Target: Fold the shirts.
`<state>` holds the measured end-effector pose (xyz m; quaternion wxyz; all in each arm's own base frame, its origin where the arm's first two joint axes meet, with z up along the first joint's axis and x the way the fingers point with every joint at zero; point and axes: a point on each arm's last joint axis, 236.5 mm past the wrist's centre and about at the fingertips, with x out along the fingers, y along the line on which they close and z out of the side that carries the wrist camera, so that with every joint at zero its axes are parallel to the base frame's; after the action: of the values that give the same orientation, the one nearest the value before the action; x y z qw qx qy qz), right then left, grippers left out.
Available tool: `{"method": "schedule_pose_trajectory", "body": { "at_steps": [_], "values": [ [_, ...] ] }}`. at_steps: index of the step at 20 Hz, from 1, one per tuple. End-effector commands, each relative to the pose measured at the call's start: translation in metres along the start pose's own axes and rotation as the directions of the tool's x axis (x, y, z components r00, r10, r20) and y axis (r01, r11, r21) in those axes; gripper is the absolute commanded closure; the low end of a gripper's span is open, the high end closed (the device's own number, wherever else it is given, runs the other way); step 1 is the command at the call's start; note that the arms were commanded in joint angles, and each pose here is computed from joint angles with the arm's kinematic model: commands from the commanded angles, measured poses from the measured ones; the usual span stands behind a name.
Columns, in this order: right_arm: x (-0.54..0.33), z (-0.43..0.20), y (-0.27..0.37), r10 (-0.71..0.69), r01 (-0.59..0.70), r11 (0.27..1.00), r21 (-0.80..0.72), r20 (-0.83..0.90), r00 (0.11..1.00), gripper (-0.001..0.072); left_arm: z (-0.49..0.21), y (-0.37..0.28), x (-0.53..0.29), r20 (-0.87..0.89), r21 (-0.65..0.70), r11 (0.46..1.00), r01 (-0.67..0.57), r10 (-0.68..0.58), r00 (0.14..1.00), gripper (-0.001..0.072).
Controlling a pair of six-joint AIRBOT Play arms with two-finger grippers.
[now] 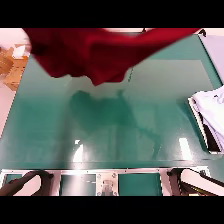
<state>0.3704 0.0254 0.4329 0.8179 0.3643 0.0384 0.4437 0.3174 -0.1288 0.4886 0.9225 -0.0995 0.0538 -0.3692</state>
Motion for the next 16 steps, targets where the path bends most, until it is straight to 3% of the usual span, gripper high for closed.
{"method": "schedule_pose_trajectory", "body": {
  "at_steps": [1, 4, 8, 12, 16],
  "values": [
    [-0.009, 0.036, 0.144, 0.125, -0.082, 0.939, -0.334, 0.111, 0.986, 0.07, 0.094, -0.108, -0.071, 0.307, 0.251, 0.967, -0.035, -0.045, 0.951, 0.0685],
    [-0.019, 0.033, 0.201, 0.067, 0.033, 0.862, -0.506, 0.178, 0.982, 0.07, 0.097, -0.116, -0.098, 0.354, 0.316, 0.93, -0.187, 0.067, 0.933, 0.0684],
    [-0.021, 0.028, 0.209, 0.003, 0.114, 0.821, -0.559, 0.205, 0.979, 0.07, 0.076, -0.07, -0.11, 0.287, 0.244, 0.895, -0.372, 0.3, 0.91, 0.0685],
    [-0.025, 0.021, 0.118, -0.288, 0.336, 0.803, -0.492, 0.173, 0.942, 0.07, -0.005, 0.001, -0.071, -0.01, 0.088, 0.928, -0.363, 0.365, 0.931, 0.0685],
    [-0.018, -0.04, -0.042, -0.511, 0.489, 0.819, -0.301, 0.004, 0.859, 0.07, -0.132, 0.086, -0.024, -0.312, -0.141, 0.918, -0.371, 0.315, 0.896, 0.0685]
  ]
}}
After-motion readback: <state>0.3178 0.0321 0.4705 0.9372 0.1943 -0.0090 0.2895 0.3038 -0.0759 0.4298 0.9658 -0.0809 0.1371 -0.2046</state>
